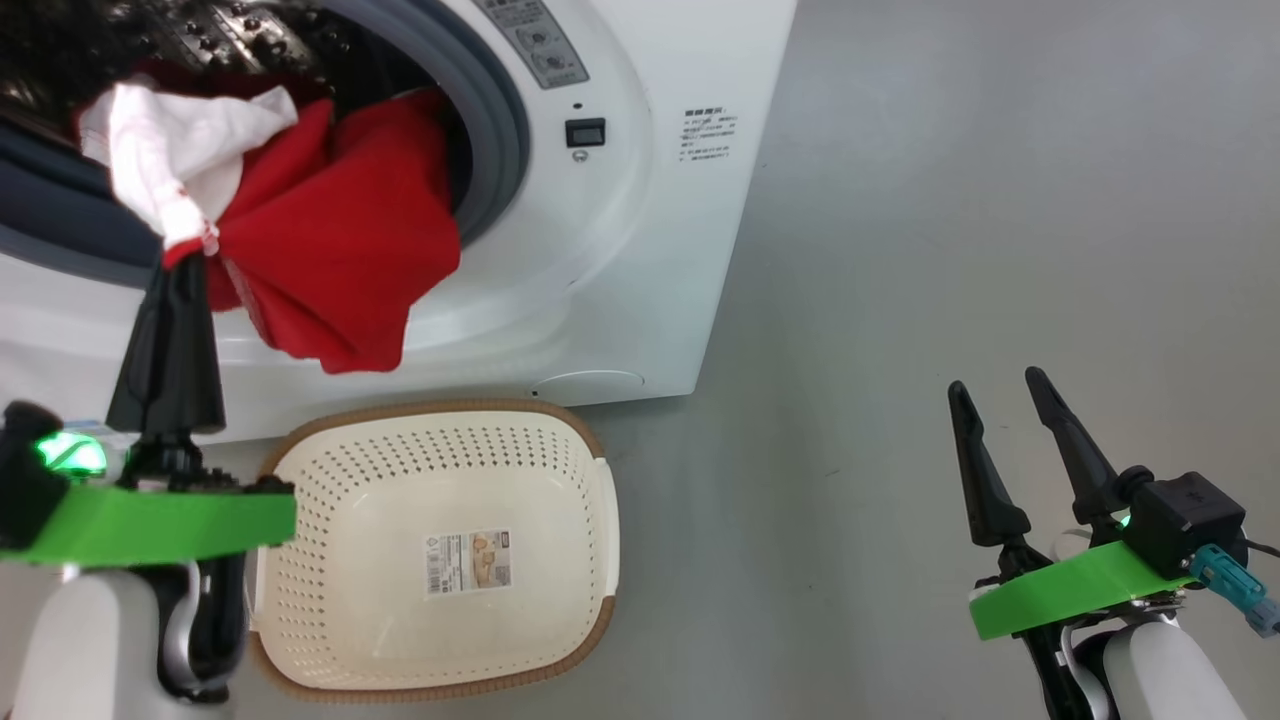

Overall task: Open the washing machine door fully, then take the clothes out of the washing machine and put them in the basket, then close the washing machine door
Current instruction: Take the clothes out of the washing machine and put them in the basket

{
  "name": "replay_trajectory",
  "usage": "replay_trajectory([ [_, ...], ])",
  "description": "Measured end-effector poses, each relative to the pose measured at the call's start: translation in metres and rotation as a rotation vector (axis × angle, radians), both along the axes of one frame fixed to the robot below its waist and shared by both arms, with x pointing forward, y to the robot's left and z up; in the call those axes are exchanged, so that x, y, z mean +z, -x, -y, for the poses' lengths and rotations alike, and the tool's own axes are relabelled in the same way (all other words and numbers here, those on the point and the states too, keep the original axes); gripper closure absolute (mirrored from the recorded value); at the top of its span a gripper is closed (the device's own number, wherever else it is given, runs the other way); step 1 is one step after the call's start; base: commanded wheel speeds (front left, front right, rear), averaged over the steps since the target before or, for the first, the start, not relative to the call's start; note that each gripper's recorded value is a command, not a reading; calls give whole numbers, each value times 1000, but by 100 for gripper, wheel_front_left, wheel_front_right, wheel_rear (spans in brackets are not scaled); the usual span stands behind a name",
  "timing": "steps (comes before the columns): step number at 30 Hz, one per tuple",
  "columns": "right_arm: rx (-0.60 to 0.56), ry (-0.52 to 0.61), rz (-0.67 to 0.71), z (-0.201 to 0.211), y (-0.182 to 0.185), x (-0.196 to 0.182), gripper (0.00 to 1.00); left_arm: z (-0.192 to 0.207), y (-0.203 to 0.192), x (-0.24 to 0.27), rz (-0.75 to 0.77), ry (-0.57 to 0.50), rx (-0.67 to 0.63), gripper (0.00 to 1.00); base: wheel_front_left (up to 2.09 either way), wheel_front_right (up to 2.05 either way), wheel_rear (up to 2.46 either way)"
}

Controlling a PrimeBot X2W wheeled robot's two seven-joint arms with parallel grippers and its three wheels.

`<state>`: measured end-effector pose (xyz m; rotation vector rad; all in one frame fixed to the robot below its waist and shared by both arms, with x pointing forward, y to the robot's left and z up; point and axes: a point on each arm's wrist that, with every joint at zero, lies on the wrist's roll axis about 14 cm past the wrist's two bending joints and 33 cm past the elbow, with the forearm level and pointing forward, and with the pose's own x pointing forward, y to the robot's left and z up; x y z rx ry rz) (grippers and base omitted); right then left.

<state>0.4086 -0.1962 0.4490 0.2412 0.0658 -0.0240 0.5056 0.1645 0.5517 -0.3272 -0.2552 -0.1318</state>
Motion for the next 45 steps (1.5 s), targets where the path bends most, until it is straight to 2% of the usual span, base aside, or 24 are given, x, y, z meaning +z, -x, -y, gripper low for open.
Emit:
replay_trajectory([
  [7, 8, -2, -11, -3, -2, -5, 0, -8, 18, 19, 73, 22, 37, 100, 0, 0, 0],
  [12, 10, -2, -24, -4, -4, -10, 0, -6, 27, 4, 37, 15, 44, 100, 0, 0, 0],
  [18, 13, -3, -42, -4, -6, -17, 0, -1, 32, -45, -104, 17, 33, 100, 0, 0, 0],
  [28, 11, 3, -62, -2, -18, -29, 0, 15, 49, -163, -457, -15, -6, 100, 0, 0, 0],
  [39, 6, -6, -92, 0, -33, -47, 0, 33, 36, -248, -701, -74, -83, 100, 0, 0, 0],
  [41, 6, -6, -102, 0, -34, -52, 0, 36, 36, -263, -746, -91, -100, 96, 0, 0, 0],
  [45, 3, -6, -108, 1, -40, -57, 0, 37, 33, -287, -818, -134, -128, 79, 0, 0, 0],
])
